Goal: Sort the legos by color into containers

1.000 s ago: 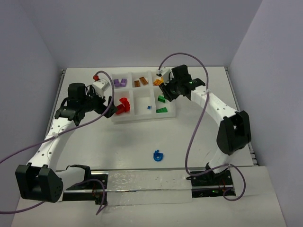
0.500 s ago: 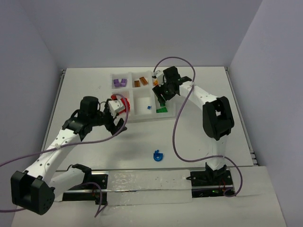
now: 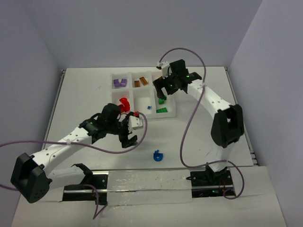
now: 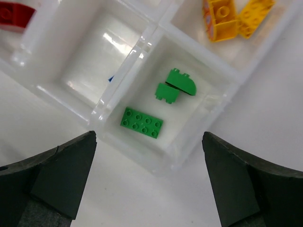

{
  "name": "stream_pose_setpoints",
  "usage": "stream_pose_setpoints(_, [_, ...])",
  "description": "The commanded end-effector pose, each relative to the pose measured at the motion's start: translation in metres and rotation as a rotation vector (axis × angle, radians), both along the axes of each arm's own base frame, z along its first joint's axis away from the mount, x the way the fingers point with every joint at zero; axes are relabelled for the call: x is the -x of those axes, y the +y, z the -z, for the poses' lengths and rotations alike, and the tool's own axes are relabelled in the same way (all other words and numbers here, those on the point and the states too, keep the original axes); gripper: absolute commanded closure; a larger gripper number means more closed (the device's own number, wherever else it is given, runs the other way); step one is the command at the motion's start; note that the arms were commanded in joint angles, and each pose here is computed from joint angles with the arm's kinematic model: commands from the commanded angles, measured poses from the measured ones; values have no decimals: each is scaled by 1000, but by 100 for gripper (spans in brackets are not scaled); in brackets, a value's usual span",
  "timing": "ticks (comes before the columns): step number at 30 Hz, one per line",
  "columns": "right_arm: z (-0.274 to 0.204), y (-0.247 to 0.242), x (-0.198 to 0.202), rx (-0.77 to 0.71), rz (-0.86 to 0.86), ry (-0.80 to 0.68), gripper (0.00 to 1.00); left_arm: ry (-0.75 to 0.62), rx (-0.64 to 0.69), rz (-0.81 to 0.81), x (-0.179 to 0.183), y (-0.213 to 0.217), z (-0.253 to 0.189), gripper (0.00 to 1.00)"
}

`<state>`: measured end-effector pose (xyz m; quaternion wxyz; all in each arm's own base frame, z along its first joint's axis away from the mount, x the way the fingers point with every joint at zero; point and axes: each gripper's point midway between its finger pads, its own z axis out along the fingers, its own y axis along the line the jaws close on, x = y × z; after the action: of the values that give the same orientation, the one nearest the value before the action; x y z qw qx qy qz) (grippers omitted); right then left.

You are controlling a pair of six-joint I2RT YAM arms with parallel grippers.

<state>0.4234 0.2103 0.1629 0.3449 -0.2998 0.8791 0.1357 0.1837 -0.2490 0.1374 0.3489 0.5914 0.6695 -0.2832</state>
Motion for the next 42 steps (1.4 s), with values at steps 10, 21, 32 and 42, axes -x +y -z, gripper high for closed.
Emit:
stream_pose_setpoints(10, [-65,-104,58,-162,185,-74,0,-112,-116,535,79,-68,47,2])
stream_pose_setpoints(21, [-57,-112,70,-172,205,-59,0,-176,-128,633,64,-121,58,5])
stream_pose_setpoints(32, [-47,-115,71,-163,204,-36,0,-164,-183,731,82,-119,83,17])
stream_pose_setpoints(42, [-44,-113,72,-174,201,-20,0,-172,-218,702,75,-125,99,20])
